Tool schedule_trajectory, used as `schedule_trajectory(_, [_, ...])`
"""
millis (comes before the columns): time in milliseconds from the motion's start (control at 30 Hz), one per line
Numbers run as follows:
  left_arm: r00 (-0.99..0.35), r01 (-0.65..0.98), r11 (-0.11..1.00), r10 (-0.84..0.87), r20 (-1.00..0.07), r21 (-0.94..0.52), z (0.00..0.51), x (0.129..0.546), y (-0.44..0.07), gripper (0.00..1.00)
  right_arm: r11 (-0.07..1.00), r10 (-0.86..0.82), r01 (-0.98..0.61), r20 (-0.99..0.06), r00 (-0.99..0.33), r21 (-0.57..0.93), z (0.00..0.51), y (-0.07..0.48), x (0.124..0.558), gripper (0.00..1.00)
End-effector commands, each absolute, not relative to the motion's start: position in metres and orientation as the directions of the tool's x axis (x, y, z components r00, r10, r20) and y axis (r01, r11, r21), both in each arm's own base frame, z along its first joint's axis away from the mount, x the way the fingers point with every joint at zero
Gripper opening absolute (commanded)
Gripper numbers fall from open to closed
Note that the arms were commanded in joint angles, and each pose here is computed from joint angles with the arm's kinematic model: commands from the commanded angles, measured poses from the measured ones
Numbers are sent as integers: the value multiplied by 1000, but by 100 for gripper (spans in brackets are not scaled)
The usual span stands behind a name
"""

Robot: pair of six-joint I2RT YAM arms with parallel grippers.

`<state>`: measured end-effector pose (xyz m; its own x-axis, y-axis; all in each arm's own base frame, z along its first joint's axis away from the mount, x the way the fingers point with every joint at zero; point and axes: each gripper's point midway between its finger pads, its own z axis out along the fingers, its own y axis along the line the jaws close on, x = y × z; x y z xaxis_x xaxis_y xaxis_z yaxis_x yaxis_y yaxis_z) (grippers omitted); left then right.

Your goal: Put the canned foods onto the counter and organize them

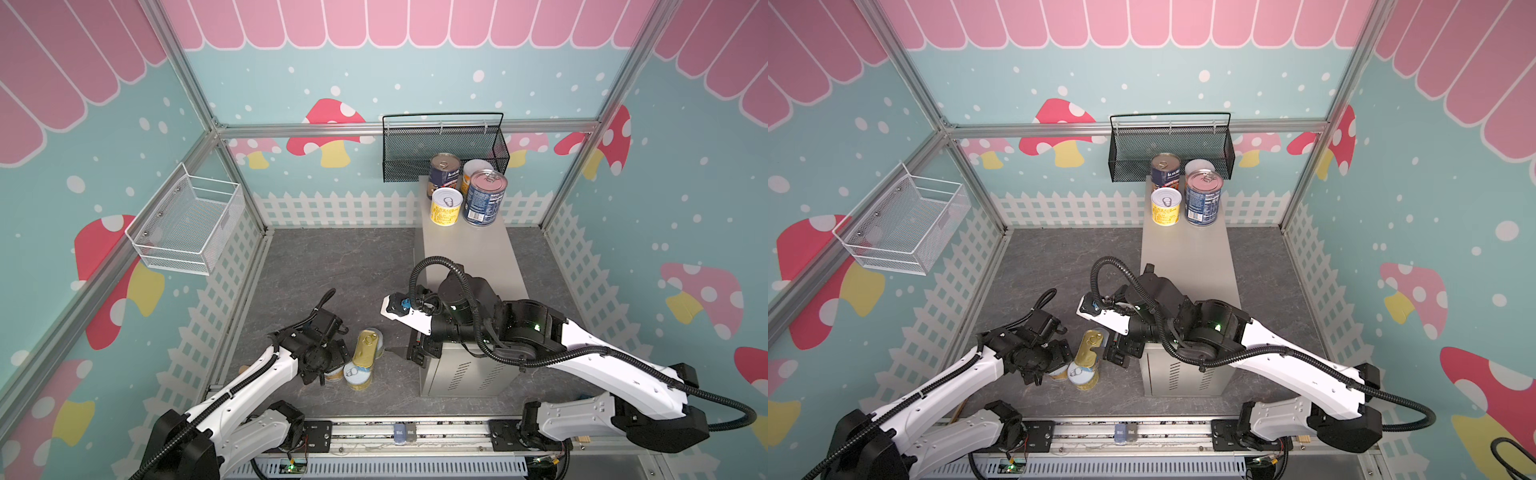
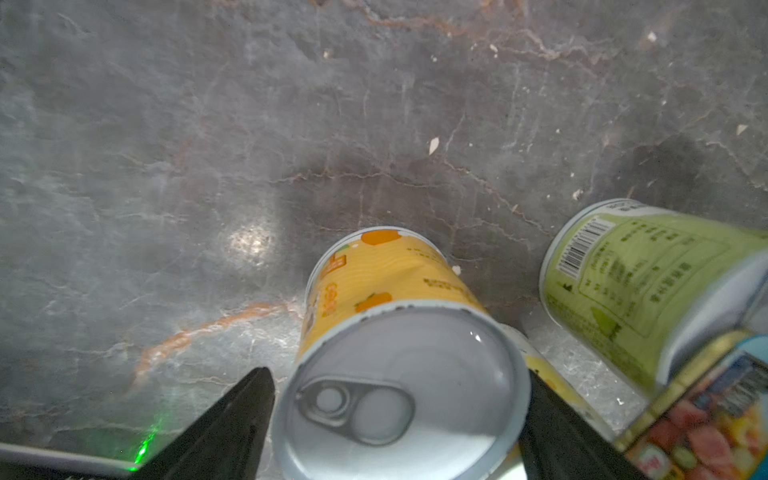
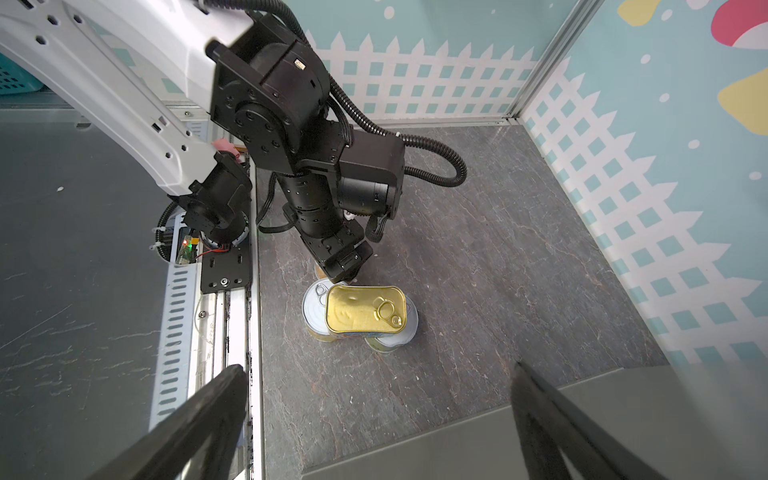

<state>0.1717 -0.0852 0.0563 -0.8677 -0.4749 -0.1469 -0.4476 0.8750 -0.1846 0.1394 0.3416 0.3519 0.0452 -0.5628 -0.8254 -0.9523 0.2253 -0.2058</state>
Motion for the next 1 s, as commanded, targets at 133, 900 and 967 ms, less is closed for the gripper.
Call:
schedule_trajectory(133, [-842, -475, 865, -499, -202, -160, 56, 176, -75, 77, 238, -536, -942, -841, 76, -237, 362, 336, 139, 99])
schedule_trajectory(900, [-759, 56, 963, -131, -638, -264, 275, 268, -92, 16, 300, -499, -905, -858, 122, -303, 385, 306, 139, 99])
schedule_trajectory(967, [-755, 132, 953, -82, -651, -273, 293, 269, -102, 13, 292, -492, -901, -858, 145, -320, 386, 299, 136, 99])
